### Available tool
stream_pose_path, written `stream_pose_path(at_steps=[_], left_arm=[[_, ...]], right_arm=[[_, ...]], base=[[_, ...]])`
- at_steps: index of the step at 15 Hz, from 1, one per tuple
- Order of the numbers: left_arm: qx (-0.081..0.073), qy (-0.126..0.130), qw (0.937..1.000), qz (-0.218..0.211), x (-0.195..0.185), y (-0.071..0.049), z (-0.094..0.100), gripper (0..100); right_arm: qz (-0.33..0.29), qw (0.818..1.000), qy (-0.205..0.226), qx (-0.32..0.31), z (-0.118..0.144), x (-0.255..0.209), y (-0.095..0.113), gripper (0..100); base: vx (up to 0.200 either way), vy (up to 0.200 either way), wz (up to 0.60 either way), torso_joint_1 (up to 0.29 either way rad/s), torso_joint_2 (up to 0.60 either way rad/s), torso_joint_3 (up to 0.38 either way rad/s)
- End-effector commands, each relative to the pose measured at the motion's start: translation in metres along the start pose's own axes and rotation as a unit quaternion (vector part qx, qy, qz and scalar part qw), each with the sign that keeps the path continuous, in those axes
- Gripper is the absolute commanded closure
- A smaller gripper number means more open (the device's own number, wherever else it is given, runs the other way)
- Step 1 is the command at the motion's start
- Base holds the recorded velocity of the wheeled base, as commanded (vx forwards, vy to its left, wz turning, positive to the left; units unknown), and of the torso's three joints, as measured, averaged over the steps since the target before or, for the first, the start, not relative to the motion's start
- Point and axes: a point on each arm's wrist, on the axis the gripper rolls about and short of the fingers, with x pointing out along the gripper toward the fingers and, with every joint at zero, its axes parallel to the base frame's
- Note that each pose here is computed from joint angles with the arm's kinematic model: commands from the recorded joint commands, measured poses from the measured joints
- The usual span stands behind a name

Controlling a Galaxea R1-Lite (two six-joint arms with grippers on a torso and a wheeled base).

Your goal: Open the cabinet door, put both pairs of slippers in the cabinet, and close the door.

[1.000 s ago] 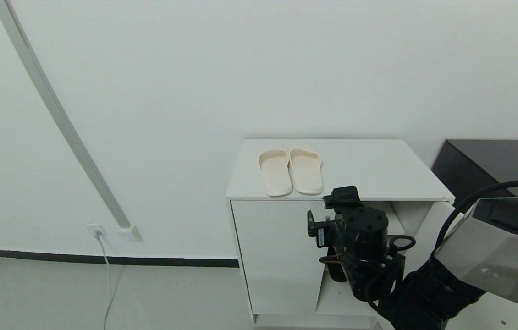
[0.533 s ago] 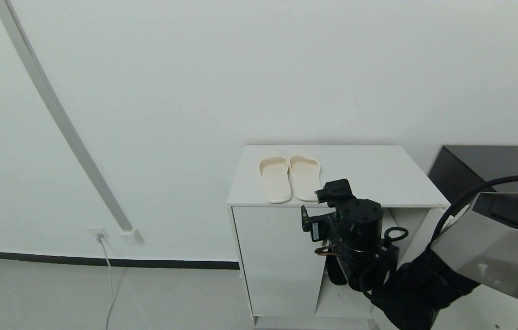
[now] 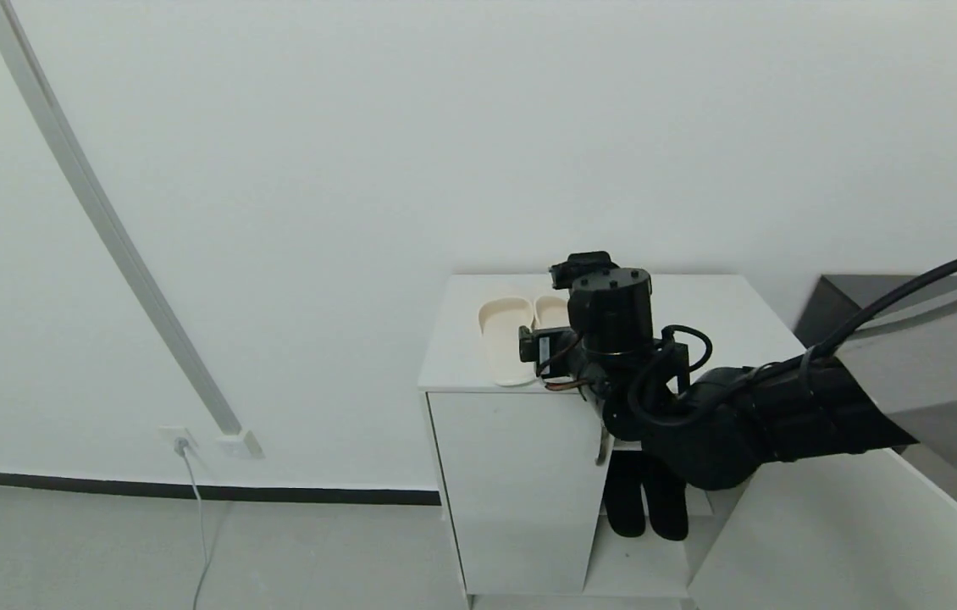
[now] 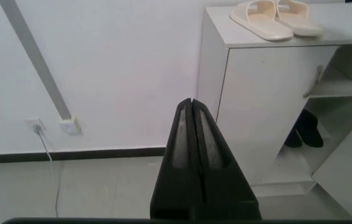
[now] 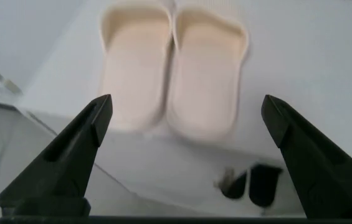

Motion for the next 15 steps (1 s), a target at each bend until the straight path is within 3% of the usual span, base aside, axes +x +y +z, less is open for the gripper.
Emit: stream_pose_path(at_steps=[1, 7, 11, 15], left_arm=[[0.000, 0.000, 1.0000, 0.000, 0.000, 0.000, 0.000, 100], [-0.001, 0.000, 1.0000, 0.001, 0.000, 0.000, 0.000, 100], [0.000, 0.000, 1.0000, 0.001, 0.000, 0.000, 0.000, 100], [0.000, 0.000, 1.0000, 0.001, 0.000, 0.000, 0.000, 100]], right_arm=[[-0.003, 1.000, 0.000, 0.001, -0.001, 0.005, 0.000, 0], [0.028, 0.999, 0.038, 0.004, -0.029, -0.002, 0.016, 0], [0.027, 0.998, 0.062, 0.002, -0.047, 0.007, 0.023, 0], [0.014, 0.998, 0.052, 0.010, -0.060, 0.040, 0.028, 0]], base=[[0.200, 0.000, 0.00, 0.012, 0.01, 0.002], [0.200, 0.000, 0.00, 0.003, 0.00, -0.001], [0.000, 0.000, 0.00, 0.000, 0.00, 0.000], [0.000, 0.000, 0.00, 0.000, 0.00, 0.000]])
